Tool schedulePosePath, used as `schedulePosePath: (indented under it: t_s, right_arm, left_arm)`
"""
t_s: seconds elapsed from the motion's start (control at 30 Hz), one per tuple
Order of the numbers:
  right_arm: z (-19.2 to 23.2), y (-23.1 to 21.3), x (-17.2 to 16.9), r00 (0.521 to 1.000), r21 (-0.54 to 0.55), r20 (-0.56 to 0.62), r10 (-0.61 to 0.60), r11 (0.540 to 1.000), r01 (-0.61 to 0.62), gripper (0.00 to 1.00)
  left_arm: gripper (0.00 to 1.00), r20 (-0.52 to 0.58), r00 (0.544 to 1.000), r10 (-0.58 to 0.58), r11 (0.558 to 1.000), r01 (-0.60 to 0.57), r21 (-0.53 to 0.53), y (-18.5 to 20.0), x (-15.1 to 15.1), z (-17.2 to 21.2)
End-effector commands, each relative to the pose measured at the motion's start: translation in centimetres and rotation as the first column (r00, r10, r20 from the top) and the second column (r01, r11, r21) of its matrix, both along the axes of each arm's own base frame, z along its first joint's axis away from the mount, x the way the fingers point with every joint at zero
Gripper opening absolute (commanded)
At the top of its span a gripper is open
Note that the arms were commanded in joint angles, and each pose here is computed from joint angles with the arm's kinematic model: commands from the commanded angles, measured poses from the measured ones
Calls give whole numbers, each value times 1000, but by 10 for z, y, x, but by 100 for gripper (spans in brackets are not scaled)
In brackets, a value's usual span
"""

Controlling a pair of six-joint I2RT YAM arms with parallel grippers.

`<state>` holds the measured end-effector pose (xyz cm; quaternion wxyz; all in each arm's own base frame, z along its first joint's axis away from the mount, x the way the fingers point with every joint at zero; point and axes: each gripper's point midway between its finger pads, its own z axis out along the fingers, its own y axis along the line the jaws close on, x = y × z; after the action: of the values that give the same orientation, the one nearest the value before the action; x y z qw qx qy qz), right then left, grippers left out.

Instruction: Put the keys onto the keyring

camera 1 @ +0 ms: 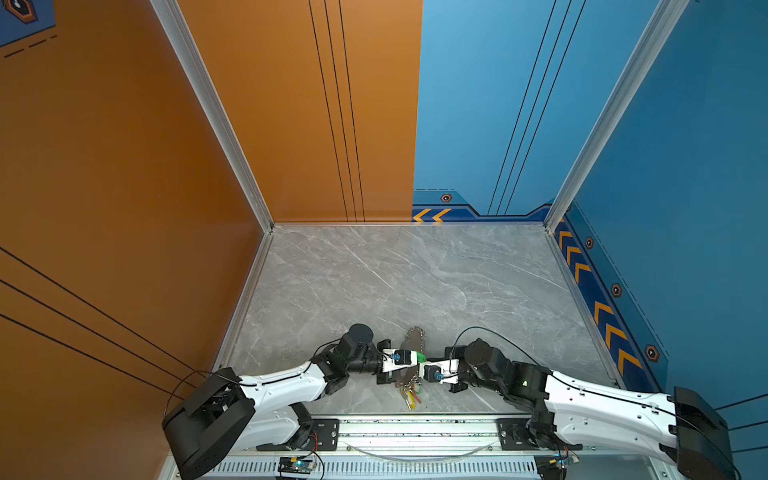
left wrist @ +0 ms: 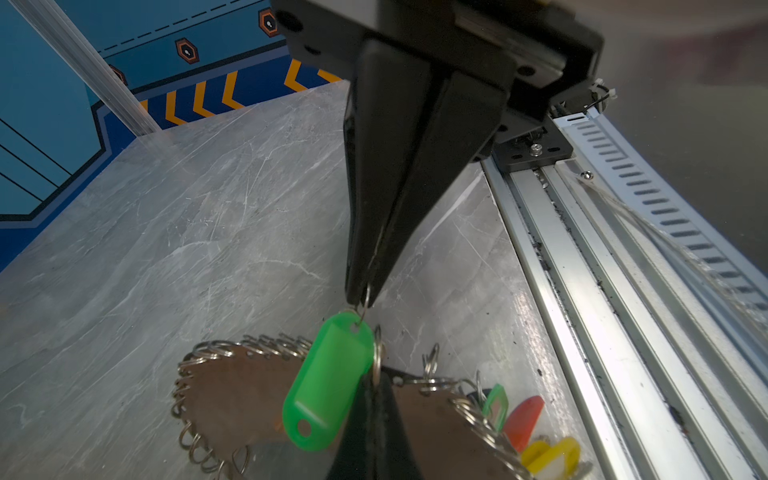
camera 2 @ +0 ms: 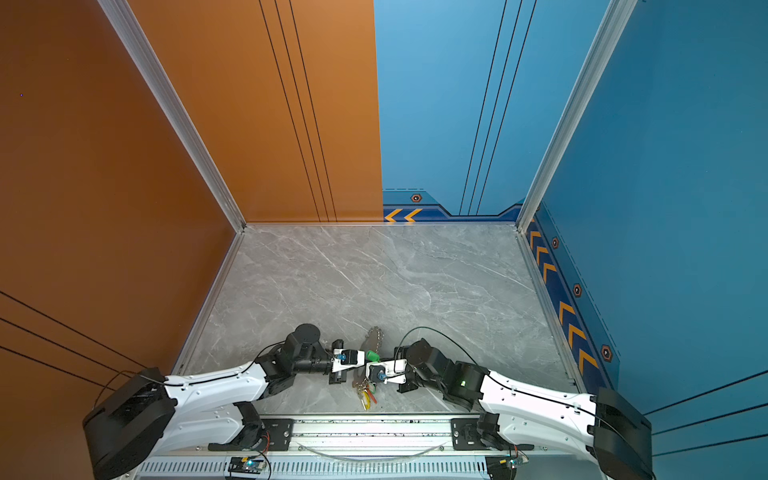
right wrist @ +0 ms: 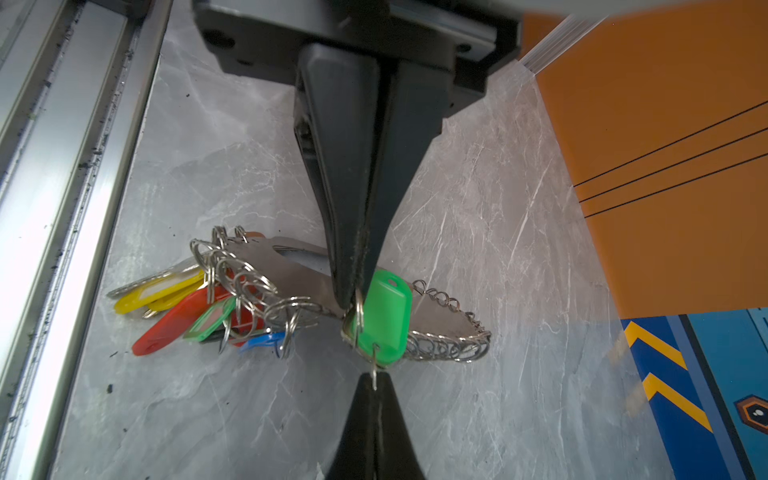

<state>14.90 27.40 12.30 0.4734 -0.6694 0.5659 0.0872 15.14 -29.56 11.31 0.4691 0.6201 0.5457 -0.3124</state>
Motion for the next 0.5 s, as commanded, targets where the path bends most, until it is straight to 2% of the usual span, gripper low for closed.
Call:
schedulePosePath:
  t_s: [0.0,0.13,0.23,0.37,0.47]
  right_arm:
    - [-4,-3,-6,999,1,-28,17,1000,-17,0]
    - [-6,-2,-8,999,-7,-42,30,1000,-30,0]
    - [-4,-8,3,999,-20,-11,-35,999,35,0]
    - [10,-18,22,990,30,19,-140,990,139,0]
    - [13,-19,22,990,43,13,-142,989,142,0]
  left_arm:
    - [0,24,1000,5,1000,-5,-23,-3,6,9]
    - [0,24,1000,4,1000,-3,-23,-3,6,9]
    - [0,28,1000,8,1000,-8,-25,-2,7,10]
    - [0,27,1000,8,1000,-8,-24,-2,6,9]
    - [0,28,1000,12,1000,-11,-25,-2,7,10]
